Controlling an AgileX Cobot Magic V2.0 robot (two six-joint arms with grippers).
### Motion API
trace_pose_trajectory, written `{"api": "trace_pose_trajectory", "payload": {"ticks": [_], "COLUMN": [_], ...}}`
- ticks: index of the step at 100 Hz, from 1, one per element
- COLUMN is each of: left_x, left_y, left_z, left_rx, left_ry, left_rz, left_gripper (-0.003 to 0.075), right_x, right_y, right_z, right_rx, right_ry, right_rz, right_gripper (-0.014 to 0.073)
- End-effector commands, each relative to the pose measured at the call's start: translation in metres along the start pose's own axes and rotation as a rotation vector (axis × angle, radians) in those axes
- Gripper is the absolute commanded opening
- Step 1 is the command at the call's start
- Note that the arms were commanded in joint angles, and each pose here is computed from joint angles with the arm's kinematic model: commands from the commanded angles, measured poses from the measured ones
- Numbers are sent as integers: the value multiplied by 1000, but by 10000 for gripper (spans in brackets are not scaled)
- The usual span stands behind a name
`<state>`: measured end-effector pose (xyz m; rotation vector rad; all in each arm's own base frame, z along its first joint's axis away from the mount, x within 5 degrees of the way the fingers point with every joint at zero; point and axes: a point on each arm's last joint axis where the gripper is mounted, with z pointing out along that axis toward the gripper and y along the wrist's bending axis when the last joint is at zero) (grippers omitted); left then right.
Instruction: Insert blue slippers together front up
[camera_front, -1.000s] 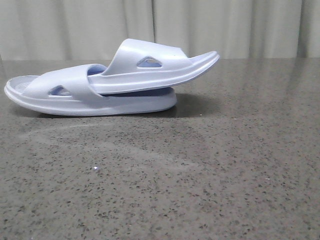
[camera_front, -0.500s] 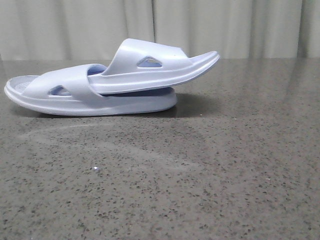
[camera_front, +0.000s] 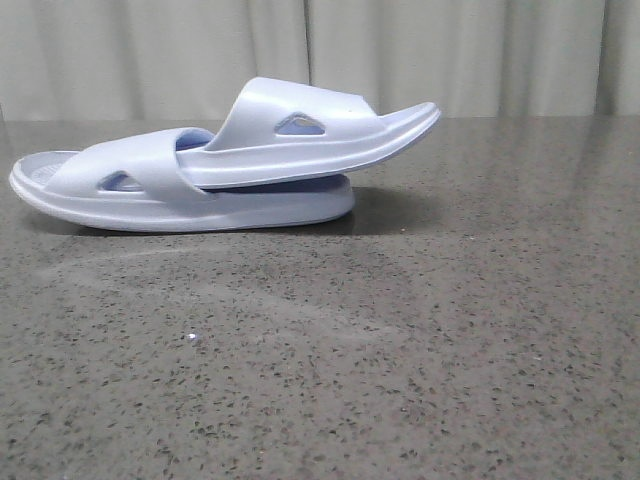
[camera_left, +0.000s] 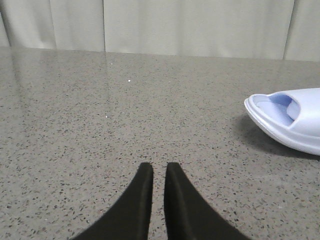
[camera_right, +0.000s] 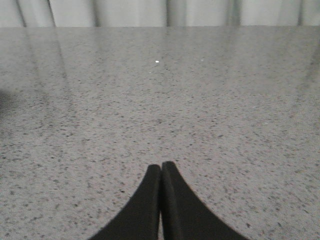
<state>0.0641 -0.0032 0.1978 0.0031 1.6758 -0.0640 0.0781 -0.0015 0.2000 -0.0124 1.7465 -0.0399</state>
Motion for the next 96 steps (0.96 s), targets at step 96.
{"api": "trace_pose_trajectory", "payload": {"ticks": [96], "left_x": [-2], "left_y": [0], "left_z": [1], "left_rx": [-2], "left_ry": [-49], "left_rz": [-17], "left_gripper": [15], "right_x": [14], "right_y": [-2], "right_z": [-14], "right_rx": [36], "right_ry": [-52], "right_rz": [-63], "right_gripper": [-79]}}
